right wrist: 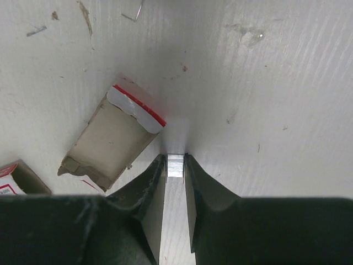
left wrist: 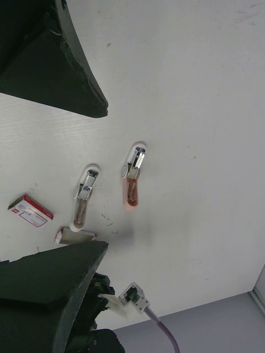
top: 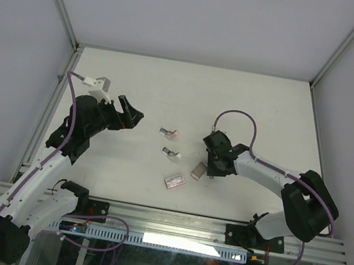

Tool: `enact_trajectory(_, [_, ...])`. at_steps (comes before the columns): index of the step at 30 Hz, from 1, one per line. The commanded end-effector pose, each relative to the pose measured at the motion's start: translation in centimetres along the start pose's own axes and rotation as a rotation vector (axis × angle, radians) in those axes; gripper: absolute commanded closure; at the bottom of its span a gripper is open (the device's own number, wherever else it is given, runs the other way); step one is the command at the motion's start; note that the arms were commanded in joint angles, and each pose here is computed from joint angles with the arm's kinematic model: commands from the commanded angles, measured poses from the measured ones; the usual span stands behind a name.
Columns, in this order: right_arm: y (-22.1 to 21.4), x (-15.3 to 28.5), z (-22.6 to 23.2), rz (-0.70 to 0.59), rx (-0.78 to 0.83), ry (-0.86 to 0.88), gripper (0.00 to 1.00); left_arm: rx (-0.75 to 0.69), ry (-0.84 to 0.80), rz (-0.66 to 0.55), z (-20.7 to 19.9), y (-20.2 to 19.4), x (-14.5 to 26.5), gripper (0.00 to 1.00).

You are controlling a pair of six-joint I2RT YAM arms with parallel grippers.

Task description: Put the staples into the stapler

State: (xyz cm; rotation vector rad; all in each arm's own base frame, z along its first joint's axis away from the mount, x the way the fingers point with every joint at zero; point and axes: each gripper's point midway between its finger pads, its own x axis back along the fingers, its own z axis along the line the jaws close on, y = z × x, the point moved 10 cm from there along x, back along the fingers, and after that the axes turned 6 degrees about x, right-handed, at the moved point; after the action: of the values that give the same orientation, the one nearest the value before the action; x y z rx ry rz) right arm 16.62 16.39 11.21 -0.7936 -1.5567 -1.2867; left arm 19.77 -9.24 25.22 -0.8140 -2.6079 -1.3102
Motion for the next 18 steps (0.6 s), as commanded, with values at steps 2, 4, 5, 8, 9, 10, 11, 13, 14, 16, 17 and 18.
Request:
enact_trajectory(2, [0.9, -0.1, 0.4, -0.041, -0.020, -0.012, 0.78, -0.004, -0.032, -0.052, -0.5, 0.7, -0.1, 0.02])
enact_trajectory(4, [0.9, -0.1, 0.4, -0.043, -0.021, -0.013, 0.81, -0.005, -0.031, -0.052, -0.5, 0.7, -0.2, 0.02])
enact_trajectory(5, [0.9, -0.1, 0.4, -0.043, -0.020, -0.016, 0.83, -0.003, -0.030, -0.052, -0.5, 0.7, -0.2, 0.02])
enact_trajectory(8, [1.0, 0.2, 0.3, -0.058, -0.024, -0.017, 0.86, -0.003, -0.044, -0.043, -0.4, 0.4, -0.3, 0.02])
enact_trajectory(9, [1.2, 0.5, 0.4, -0.071, -0.025, -0.006, 0.87, -0.003, -0.057, -0.038, -0.4, 0.3, -0.4, 0.02])
enact_trajectory(10, [1.5, 0.9, 0.5, -0.089, -0.024, 0.011, 0.87, -0.003, -0.076, -0.032, -0.5, 0.2, -0.4, 0.02])
enact_trajectory(11, [1.8, 1.4, 0.6, -0.116, -0.024, 0.034, 0.87, -0.002, -0.097, -0.023, -0.6, -0.1, -0.6, 0.03])
enact_trajectory(13, [2.8, 2.5, 0.8, -0.163, -0.036, 0.099, 0.88, 0.010, -0.164, -0.012, -1.3, -0.7, -0.9, 0.04])
enact_trajectory(14, [3.5, 3.1, 0.8, -0.192, -0.049, 0.142, 0.88, 0.018, -0.212, 0.009, -2.0, -1.4, -1.1, 0.04])
enact_trajectory(16, [4.6, 4.3, 0.8, -0.249, -0.076, 0.246, 0.88, 0.044, -0.303, 0.037, -3.4, -2.8, -1.4, 0.05])
enact_trajectory(17, [5.1, 5.0, 0.9, -0.285, -0.086, 0.312, 0.88, 0.056, -0.350, 0.044, -4.2, -3.5, -1.6, 0.05])
enact_trajectory(18, [5.7, 5.8, 0.9, -0.327, -0.096, 0.375, 0.88, 0.067, -0.400, 0.053, -5.0, -4.3, -1.7, 0.05])
